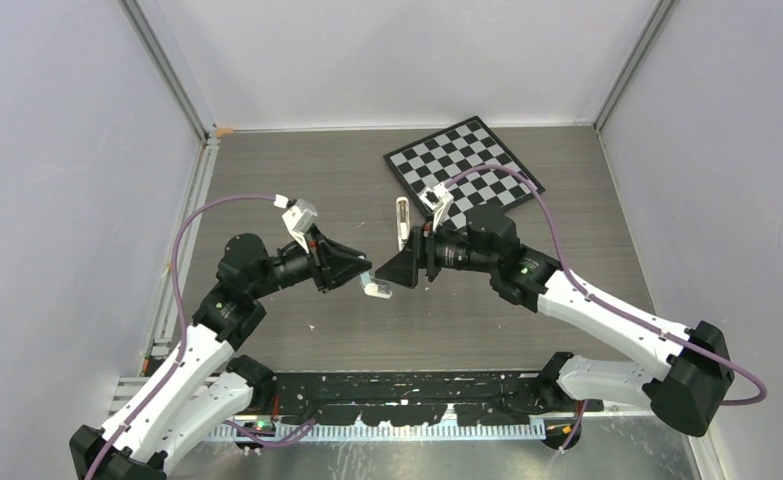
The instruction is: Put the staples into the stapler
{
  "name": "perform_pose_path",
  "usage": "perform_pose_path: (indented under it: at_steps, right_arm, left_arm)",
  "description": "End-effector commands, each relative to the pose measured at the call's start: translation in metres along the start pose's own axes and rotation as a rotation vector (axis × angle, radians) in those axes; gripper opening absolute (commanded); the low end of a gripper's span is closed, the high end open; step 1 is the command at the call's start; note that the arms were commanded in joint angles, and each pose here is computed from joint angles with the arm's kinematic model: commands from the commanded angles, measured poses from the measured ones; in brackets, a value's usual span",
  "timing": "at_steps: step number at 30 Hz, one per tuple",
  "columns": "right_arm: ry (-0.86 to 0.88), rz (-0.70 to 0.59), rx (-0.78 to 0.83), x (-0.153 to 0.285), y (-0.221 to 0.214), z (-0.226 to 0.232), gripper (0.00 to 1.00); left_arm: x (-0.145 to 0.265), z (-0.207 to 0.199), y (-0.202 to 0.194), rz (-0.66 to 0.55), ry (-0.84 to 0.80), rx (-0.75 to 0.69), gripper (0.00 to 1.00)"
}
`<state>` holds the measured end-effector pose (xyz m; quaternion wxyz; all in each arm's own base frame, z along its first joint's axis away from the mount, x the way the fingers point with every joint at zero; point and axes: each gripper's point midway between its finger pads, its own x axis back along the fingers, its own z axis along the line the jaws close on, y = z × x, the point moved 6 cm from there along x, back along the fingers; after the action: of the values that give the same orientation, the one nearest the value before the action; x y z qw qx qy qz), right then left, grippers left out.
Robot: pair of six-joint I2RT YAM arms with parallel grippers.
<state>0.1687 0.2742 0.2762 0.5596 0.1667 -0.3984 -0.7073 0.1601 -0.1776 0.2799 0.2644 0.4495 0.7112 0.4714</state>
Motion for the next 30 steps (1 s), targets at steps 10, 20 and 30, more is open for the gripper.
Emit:
perform_pose_path:
  at_steps: [10,20,30]
  right_arm:
    - [0.3,0.094,0.139,-0.004,-0.007,0.035,0.72]
    - [0.284,0.127,0.143,-0.01,-0.015,0.031,0.4]
    - [0.112,-0.003,0.13,-0.008,-0.006,0.015,0.19]
  left_arm:
    - [0.004,-0.039,0.033,-0.094,-0.227,-0.016,0.0]
    - [0.001,-0.038,0.035,-0.094,-0.236,-0.015,0.0]
    - [0.007,-0.004,0.033,-0.076,0.078,-0.097,0.56]
